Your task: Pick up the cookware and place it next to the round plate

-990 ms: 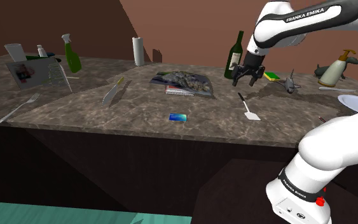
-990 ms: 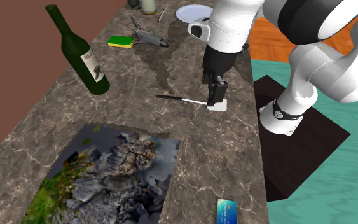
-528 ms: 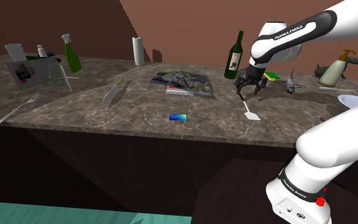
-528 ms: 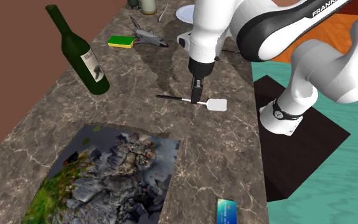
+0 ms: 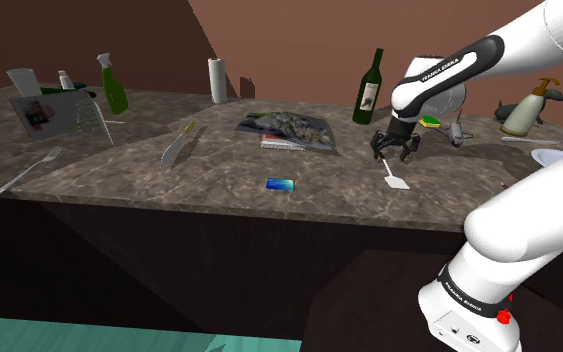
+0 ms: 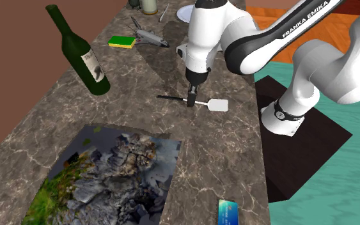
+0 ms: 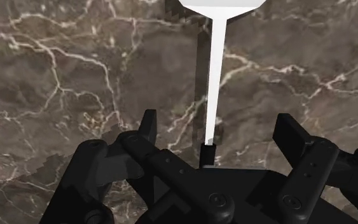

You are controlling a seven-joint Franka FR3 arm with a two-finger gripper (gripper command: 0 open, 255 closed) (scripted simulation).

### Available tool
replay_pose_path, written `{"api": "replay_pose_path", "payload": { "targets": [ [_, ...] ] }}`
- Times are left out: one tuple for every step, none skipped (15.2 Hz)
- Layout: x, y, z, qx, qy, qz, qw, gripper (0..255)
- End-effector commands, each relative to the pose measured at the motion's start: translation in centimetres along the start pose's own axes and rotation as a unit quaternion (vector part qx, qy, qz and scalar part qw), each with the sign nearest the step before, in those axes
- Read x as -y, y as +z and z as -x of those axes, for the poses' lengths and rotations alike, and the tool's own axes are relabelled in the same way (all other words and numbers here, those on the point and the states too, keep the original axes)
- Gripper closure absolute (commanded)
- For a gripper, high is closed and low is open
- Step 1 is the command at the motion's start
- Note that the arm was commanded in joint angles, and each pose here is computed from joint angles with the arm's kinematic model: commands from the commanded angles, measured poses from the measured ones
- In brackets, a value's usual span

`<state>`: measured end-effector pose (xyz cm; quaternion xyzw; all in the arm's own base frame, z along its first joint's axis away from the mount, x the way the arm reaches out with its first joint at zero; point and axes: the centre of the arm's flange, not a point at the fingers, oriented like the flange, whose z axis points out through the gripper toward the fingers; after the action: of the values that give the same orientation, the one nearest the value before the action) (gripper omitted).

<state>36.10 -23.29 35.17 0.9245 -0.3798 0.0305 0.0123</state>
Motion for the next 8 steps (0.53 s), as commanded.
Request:
{"api": "replay_pose_path", "payload": {
  "targets": [
    [-0.04, 1.02, 0.04, 0.000, 0.000, 0.000, 1.0000, 0],
    [-0.04, 1.32, 0.04, 0.000, 0.000, 0.000, 1.0000, 0],
    [-0.04, 1.32, 0.04, 0.000, 0.000, 0.000, 1.0000, 0],
    [-0.04, 1.32, 0.04, 0.000, 0.000, 0.000, 1.0000, 0],
    [-0.04, 1.32, 0.04, 0.000, 0.000, 0.000, 1.0000, 0],
    [-0.04, 1.32, 0.04, 0.000, 0.000, 0.000, 1.0000, 0],
    [-0.04, 1.32, 0.04, 0.000, 0.000, 0.000, 1.0000, 0],
    [-0.04, 1.32, 0.04, 0.000, 0.000, 0.000, 1.0000, 0]
  ]
}}
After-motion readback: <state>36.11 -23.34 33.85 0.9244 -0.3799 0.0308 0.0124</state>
